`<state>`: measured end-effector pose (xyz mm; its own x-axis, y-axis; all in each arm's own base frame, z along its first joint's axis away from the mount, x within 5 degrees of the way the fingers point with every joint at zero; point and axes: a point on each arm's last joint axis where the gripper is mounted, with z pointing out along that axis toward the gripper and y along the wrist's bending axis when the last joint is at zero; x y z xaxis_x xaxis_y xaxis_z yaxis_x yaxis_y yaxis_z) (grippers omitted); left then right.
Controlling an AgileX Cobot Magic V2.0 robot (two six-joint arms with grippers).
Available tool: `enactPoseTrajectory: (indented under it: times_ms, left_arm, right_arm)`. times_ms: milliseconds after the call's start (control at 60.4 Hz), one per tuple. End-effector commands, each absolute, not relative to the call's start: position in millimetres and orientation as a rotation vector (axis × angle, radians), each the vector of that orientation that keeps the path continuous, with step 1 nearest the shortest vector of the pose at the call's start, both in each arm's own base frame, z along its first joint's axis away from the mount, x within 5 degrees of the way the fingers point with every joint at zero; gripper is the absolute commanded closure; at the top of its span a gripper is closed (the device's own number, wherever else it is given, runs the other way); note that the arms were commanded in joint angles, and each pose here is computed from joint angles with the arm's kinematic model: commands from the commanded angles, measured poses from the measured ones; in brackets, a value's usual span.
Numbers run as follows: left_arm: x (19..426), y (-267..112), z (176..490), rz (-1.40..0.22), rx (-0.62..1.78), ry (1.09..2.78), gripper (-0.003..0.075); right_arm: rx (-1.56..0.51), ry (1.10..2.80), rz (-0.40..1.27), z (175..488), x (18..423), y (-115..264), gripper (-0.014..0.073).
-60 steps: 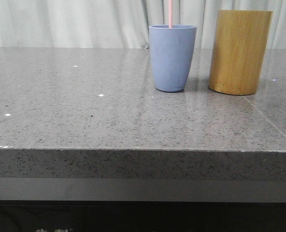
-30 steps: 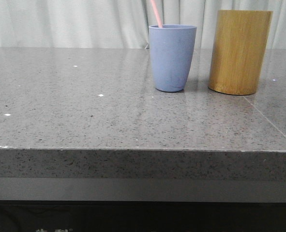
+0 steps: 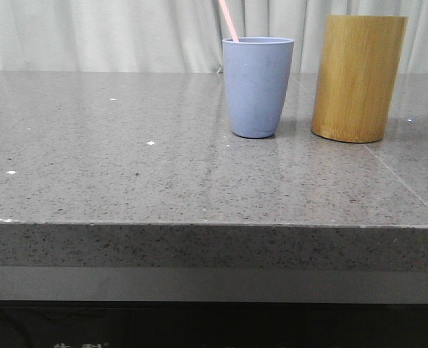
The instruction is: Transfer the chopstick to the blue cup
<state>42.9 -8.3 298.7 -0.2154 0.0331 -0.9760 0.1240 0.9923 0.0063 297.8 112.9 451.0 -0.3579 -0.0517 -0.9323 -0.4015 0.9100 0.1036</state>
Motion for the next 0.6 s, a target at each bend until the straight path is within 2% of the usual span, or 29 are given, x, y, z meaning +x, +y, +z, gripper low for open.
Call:
enactPoseTrajectory:
  times_ms: [0,215,364,580]
  left_arm:
    - [44,-9,313,-0.099,0.106,1.7,0.0739]
    - [44,-9,313,-0.099,0.106,1.7,0.0739]
    - [44,-9,313,-0.099,0.106,1.7,0.0739]
    - [44,-9,313,-0.099,0.106,1.7,0.0739]
  right_arm:
    - [-0.279,1.841,0.373,479,276,93,0.0657]
    - [-0.174,1.87,0.319,461,242,57,0.0657]
    - [-0.132,1.892,0.316,427,209,46,0.0659]
    - [-0.074,1.782,0.302,380,158,34,0.0662]
